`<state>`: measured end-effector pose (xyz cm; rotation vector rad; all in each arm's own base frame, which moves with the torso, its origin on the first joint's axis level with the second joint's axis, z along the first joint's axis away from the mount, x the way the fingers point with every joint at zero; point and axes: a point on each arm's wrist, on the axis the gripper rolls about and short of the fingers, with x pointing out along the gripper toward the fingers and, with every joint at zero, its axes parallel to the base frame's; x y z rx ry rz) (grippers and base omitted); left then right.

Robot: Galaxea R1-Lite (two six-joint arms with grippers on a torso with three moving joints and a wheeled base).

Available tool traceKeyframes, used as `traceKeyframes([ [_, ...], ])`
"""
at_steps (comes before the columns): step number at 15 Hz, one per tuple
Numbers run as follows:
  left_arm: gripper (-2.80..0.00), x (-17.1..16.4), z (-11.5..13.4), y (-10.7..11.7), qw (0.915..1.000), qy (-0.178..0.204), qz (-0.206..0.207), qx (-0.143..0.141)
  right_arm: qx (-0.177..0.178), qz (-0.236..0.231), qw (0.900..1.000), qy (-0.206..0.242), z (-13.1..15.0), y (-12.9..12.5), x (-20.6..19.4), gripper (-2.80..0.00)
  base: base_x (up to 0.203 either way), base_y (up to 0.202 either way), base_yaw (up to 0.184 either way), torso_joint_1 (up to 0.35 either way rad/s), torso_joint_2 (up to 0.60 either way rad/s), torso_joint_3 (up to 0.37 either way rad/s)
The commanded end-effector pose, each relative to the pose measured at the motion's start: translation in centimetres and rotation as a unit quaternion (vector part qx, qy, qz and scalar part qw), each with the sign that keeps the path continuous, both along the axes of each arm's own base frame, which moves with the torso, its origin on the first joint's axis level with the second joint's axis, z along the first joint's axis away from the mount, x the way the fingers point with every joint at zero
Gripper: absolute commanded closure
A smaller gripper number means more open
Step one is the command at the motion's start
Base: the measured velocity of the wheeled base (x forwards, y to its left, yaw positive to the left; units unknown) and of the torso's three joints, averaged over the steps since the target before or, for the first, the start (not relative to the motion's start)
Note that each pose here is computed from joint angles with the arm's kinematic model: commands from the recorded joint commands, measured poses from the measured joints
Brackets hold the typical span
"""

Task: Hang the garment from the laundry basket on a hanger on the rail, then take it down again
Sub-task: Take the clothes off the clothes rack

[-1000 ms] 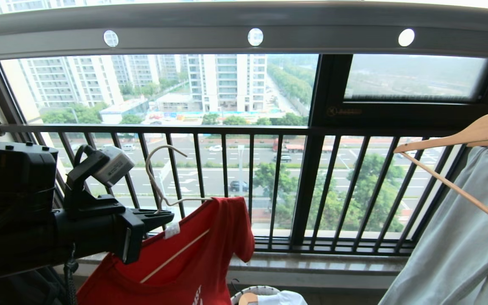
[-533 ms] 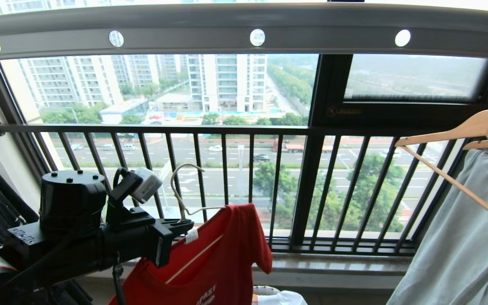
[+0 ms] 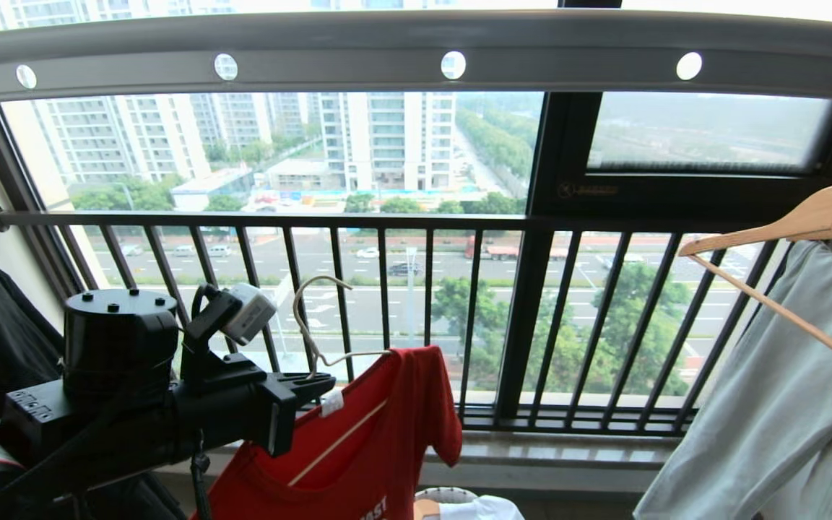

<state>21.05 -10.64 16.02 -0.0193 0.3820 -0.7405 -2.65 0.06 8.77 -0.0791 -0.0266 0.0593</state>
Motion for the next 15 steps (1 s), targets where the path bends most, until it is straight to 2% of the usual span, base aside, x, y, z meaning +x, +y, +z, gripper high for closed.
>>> traceKeyframes([
  [1,0.0,-0.2,0.3,0.1,1.0,-0.007,-0.001,-0.004,0.001,0.006,1.0,-0.009,3.2,0.0,-0.1,0.0,0.0,0.0,0.0,0.0,0.0,0.0],
  [4,0.0,-0.1,0.3,0.0,1.0,-0.005,-0.002,-0.004,0.002,0.03,0.998,0.055,7.7,0.2,2.8,0.0,0.0,0.0,0.0,0.0,0.0,0.0],
  [9,0.0,0.5,-0.6,-0.3,0.9999,0.011,0.0,0.005,0.007,0.084,0.992,0.096,16.2,0.7,10.8,0.0,0.0,0.0,0.0,0.0,0.0,0.0],
  [12,0.0,0.7,-1.0,-0.4,0.9998,0.018,0.0,0.008,0.004,0.142,0.979,0.145,17.0,2.8,15.9,0.0,0.0,0.0,0.0,0.0,0.0,0.0],
  [14,0.0,0.6,-0.8,-0.3,0.9999,0.014,0.0,0.005,0.004,0.183,0.968,0.173,16.2,6.2,18.5,0.0,0.0,0.0,0.0,0.0,0.0,0.0],
  [15,0.0,0.5,-0.6,-0.3,0.9999,0.01,0.0,0.003,0.005,0.183,0.966,0.182,15.5,8.1,19.8,0.0,0.0,0.0,0.0,0.0,0.0,0.0],
])
